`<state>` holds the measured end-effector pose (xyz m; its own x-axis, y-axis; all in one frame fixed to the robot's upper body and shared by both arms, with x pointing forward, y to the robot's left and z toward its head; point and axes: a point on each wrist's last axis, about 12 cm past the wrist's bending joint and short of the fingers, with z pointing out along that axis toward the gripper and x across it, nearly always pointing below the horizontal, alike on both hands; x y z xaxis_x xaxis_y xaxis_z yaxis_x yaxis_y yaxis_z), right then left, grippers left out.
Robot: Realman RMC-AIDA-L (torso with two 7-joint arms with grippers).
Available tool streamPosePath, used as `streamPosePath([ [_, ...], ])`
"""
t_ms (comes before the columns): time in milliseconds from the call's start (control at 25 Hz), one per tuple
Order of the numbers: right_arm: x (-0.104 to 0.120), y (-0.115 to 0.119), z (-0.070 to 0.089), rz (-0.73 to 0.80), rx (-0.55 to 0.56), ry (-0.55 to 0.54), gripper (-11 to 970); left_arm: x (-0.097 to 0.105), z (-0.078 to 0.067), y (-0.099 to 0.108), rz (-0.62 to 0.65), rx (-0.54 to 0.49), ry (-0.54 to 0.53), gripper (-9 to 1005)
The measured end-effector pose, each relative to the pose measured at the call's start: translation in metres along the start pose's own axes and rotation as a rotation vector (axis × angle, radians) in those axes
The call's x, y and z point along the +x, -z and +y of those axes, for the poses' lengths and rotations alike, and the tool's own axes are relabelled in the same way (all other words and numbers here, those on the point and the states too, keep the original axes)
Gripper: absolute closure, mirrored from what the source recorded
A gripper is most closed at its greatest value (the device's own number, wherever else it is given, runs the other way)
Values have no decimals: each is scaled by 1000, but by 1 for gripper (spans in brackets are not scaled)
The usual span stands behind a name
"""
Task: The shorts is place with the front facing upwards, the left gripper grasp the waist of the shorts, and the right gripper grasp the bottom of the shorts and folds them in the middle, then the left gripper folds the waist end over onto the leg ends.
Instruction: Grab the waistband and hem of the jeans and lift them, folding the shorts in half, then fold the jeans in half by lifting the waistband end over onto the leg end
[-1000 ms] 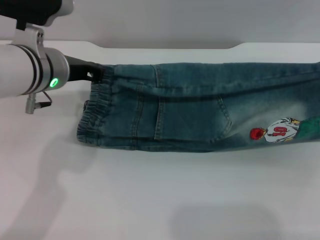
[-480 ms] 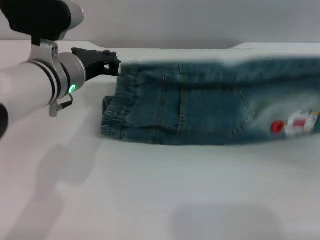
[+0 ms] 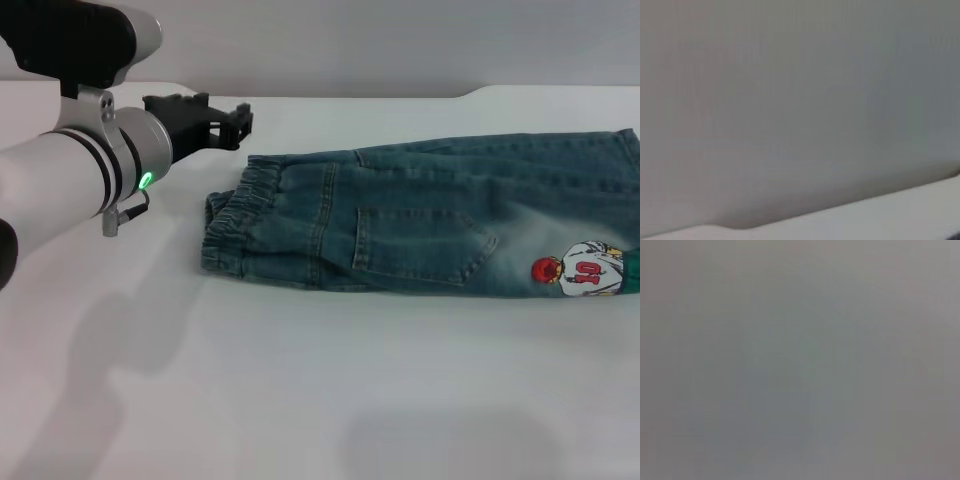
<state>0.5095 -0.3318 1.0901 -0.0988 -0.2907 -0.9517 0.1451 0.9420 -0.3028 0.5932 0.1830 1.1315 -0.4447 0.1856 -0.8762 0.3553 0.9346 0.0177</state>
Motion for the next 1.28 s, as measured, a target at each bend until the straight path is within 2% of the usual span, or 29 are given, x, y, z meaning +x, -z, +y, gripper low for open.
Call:
streamPosePath([
  [120,2,-1,12,-25,-20,3,450,-2,-1,3,58,5,4,647],
  [200,4,-2,28,-74,-40,-5,407,-6,-1,9,105,5,7,444],
  [240,4,-2,28,-74,-40,-5,386,-7,-1,11,124,3,9,406],
  [320,6,-4,38,-104,-57,-26,343,-9,0,15,149,0,9,331],
  [360,7,-5,42,-116,-68,-38,322,-11,3,22,227,-8,4,293],
  [440,8,-6,52,-136,-94,-59,279,-12,5,27,281,-11,-5,217],
  [560,10,-7,65,-160,-141,-64,215,-13,4,31,374,-8,-27,178],
  [760,10,-8,86,-165,-208,-53,217,-10,2,30,485,6,-27,151],
  [1000,13,-7,88,-151,-207,-75,219,-6,-9,21,561,85,-15,150],
  [1280,16,-3,91,-148,-225,-67,220,0,-13,11,605,100,-18,152],
])
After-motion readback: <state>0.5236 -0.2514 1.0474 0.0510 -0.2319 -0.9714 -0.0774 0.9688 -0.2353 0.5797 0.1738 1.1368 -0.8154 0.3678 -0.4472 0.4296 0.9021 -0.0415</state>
